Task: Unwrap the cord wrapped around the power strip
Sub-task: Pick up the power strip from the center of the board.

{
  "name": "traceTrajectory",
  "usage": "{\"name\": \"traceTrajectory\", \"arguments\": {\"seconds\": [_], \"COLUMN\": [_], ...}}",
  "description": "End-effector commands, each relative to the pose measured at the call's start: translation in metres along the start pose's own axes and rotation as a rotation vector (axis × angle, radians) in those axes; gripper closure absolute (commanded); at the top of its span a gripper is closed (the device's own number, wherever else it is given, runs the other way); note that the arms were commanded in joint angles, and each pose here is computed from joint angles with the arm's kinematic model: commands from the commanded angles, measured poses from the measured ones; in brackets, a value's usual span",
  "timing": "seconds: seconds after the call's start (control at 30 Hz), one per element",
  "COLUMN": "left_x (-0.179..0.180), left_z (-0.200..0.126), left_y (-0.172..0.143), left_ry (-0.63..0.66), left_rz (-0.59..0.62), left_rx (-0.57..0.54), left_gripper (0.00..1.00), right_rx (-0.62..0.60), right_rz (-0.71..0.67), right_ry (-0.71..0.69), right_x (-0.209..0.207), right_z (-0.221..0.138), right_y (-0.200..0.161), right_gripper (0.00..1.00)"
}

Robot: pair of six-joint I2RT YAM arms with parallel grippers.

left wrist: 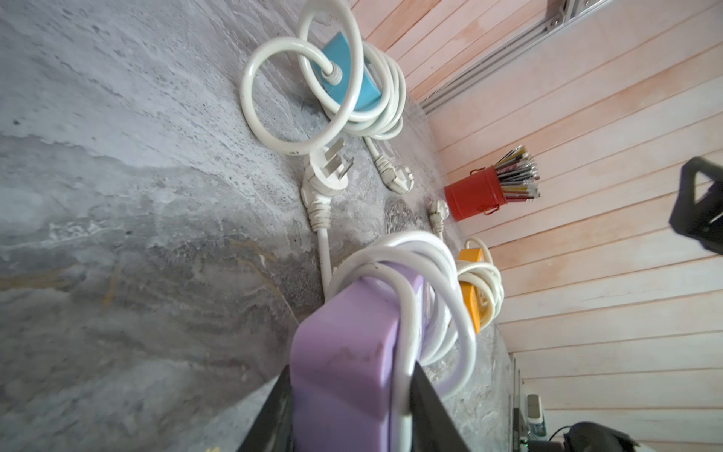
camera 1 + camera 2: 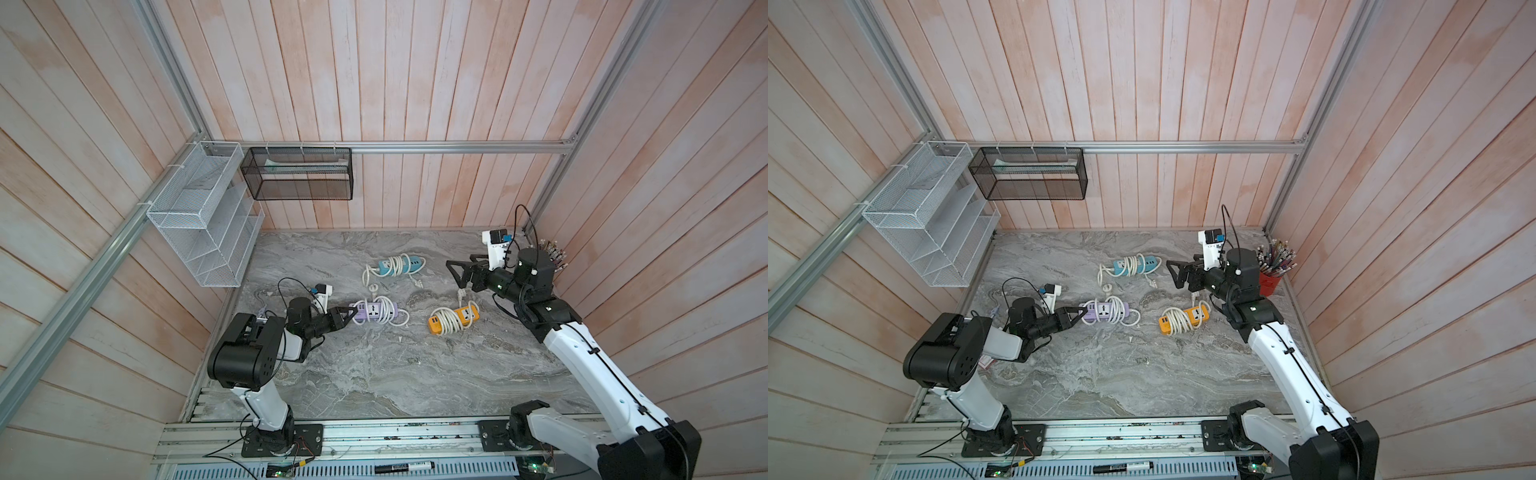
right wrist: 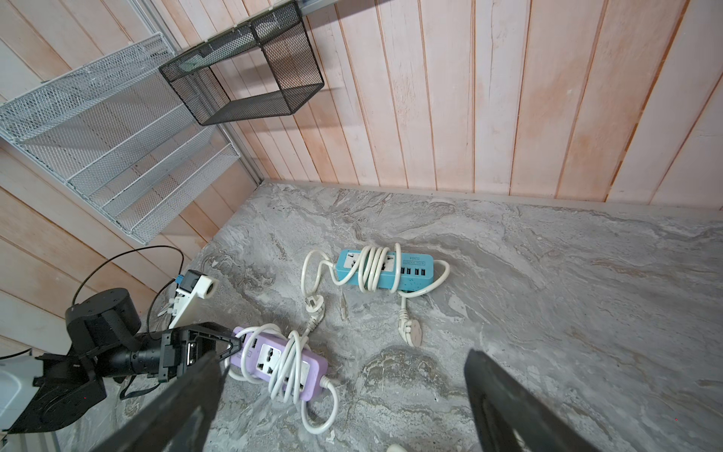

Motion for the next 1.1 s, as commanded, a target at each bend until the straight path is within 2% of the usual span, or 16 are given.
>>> {"name": "traceTrajectory", "arguments": {"seconds": [0.0,0.03,0.53,0.87,1.07], "left_x": [-0.010,-0.010,-0.047,-0.100,-0.115], "left_z": [-0.001,-0.001,-0.008,-0.030,-0.039], "left_y": [0.006,0.006,0.041,0.091,0.110], "left_ry": [-0.037,-0.037,-0.159,-0.185,-0.163], "left_rz": [0.042,0.043,0.084,0.203,0.226], "left_rx": [-0.011,-0.010,-0.083,-0.103,-0.107], "left_gripper": [0.97,1.00,1.00,1.00,1.00], "right_rx": [-0.015,-0.014,0.020,0.160,0.199], "right_rz": [0.003,0.003,-0.010,0.055,0.065], "right_ry": [0.024,0.024,0.013,0.039,0.068], "right_x": [0.006,0.006,0.003,-0.005,-0.002], "right_z": [-0.002,-0.002,-0.001,0.020,0.025], "right_y": [0.003,0.003,-0.006,-0.033,-0.043], "right_gripper": [0.01,0.01,0.01,0.01,0.01]}}
Point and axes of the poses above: each gripper's point midway between its finger pads, its own z axis out along the fingers, its own x axis along the line the jaws close on, y = z × x, the point moved 2 cm from there along -z, back along the fingers, and after that the axes turned 10 degrees about z, right-handed, at the moved point
